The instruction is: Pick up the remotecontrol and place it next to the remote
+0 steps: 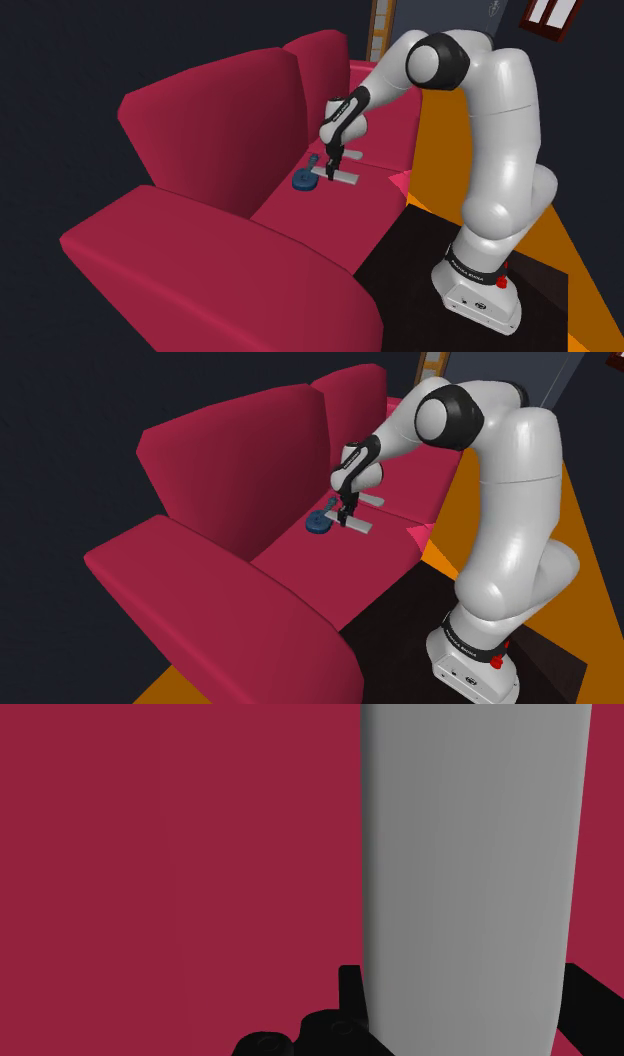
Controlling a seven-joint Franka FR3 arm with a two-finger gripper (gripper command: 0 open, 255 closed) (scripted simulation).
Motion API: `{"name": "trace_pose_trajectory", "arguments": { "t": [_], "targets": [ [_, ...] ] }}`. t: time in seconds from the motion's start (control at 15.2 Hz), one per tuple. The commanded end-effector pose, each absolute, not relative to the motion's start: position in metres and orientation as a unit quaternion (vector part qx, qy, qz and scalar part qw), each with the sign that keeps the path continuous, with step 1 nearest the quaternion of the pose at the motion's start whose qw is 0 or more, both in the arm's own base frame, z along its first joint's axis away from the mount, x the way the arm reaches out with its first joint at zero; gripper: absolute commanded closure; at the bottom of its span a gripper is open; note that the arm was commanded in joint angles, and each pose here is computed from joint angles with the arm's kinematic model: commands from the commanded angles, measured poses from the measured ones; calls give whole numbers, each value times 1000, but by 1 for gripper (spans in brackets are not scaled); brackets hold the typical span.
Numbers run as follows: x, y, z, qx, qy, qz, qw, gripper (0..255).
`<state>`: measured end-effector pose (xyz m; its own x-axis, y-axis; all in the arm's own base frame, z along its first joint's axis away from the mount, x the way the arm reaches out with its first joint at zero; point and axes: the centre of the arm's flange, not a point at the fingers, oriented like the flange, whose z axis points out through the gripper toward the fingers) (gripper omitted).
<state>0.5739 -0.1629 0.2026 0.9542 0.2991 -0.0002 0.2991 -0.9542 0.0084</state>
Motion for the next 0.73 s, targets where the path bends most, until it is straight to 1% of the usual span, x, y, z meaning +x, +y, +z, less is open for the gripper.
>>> {"name": "trace_pose_trajectory", "arguments": {
  "t": [0.0, 0.33, 0.66],
  "targets": [
    [578, -188, 207, 988, 152, 1, 4, 255],
    [587, -257, 207, 988, 152, 1, 4, 255],
    [587, -257, 181, 988, 152, 1, 4, 255]
  ]
}}
